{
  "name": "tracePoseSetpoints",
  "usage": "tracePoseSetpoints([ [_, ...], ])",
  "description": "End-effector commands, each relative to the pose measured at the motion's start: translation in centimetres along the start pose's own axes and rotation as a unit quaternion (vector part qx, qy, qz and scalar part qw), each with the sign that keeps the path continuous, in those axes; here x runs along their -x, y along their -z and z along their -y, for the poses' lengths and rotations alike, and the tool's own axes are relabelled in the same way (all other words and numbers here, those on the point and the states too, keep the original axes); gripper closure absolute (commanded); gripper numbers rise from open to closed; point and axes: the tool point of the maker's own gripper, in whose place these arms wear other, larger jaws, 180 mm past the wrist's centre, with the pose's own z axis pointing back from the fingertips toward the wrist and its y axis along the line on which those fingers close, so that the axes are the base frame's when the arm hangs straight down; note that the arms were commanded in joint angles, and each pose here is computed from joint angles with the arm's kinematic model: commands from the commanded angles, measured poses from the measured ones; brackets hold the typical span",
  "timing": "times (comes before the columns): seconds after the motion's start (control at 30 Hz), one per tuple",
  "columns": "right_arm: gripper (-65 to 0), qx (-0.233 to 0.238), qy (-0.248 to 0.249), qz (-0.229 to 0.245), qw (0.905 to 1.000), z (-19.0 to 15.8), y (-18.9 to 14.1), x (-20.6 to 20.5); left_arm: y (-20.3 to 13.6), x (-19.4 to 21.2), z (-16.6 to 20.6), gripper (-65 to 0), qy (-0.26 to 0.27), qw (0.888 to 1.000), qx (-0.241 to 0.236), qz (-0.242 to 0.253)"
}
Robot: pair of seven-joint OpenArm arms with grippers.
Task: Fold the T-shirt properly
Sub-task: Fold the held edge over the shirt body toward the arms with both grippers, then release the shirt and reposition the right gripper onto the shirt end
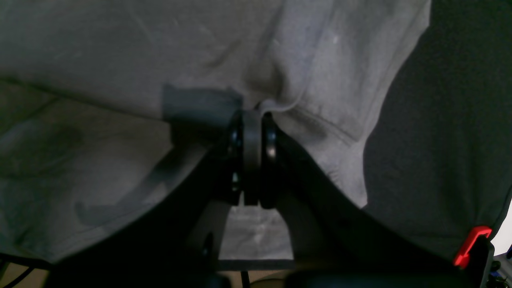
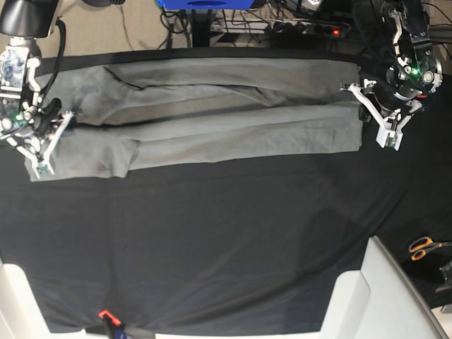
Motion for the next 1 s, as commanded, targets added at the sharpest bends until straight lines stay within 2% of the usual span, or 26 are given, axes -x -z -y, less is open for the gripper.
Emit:
tracePoseSetpoints([
  [0.0, 0.0, 0.017, -0.001, 0.014, 0.9998, 1.4, -0.5, -0.9, -0.4, -1.0, -0.6, 0.0, 0.007, 1.0, -0.009, 0.015],
  [0.63, -0.8, 0.017, 0.001, 0.01, 0.9998, 1.4, -0.4, -0.7, -0.4, 0.8, -0.3, 0.0, 0.005, 1.0, -0.005, -0.004],
  [0.77, -9.6, 0.017, 0.001, 0.009, 0.9998, 1.4, -0.4, -0.6, -0.4, 0.9, -0.3, 0.0, 0.005, 1.0, -0.005, -0.006],
  [0.97, -13.2, 0.015, 0.002, 0.009, 0.9998, 1.2, -0.4, -0.6, -0.5, 1.7, -0.2, 0.0, 0.005, 1.0, -0.003, -0.014],
])
